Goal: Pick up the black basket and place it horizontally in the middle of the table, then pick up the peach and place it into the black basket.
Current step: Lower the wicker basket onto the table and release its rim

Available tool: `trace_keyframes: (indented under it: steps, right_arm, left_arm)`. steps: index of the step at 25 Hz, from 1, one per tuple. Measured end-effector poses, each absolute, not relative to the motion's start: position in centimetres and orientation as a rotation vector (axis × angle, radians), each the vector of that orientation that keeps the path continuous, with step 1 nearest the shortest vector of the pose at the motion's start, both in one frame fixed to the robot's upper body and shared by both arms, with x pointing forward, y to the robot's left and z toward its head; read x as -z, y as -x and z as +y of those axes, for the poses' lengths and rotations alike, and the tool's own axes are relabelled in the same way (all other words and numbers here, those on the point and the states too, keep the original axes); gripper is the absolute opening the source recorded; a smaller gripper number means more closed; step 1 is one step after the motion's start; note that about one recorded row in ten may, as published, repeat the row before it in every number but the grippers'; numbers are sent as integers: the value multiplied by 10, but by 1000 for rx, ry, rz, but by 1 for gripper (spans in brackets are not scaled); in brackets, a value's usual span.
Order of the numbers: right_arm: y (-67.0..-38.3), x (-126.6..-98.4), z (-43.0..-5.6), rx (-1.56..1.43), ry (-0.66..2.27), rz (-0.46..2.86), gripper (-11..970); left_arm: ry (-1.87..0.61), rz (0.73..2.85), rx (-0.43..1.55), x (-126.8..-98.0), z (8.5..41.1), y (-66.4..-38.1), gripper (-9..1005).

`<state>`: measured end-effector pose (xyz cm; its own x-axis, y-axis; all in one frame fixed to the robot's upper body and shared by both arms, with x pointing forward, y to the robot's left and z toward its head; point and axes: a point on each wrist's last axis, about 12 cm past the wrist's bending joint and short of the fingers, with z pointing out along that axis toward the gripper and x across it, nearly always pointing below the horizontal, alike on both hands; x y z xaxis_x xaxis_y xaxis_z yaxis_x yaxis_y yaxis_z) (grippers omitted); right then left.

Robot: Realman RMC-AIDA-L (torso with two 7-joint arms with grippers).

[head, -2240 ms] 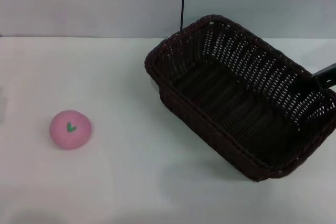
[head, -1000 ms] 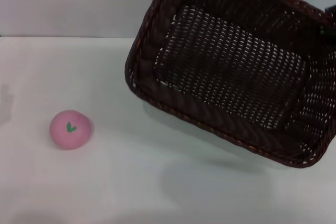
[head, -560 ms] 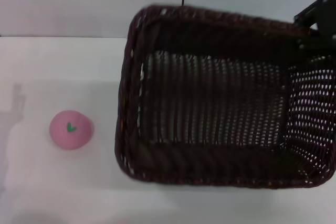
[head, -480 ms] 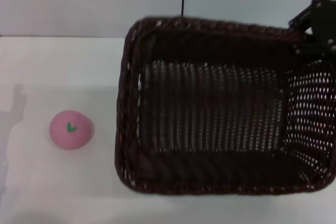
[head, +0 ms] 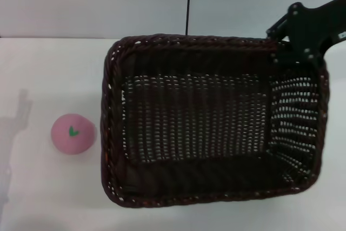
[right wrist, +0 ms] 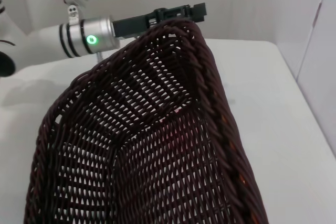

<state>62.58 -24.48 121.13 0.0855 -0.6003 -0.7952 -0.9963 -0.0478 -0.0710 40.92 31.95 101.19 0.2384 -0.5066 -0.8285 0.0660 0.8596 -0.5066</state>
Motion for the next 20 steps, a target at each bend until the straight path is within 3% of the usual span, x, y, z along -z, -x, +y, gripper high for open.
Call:
trace_keyframes:
  steps: [20]
  right_arm:
    - [-631, -1177, -222, -724, 1749, 1644, 168]
  left_arm:
    - [438, 1318, 413, -1004, 316, -387, 753]
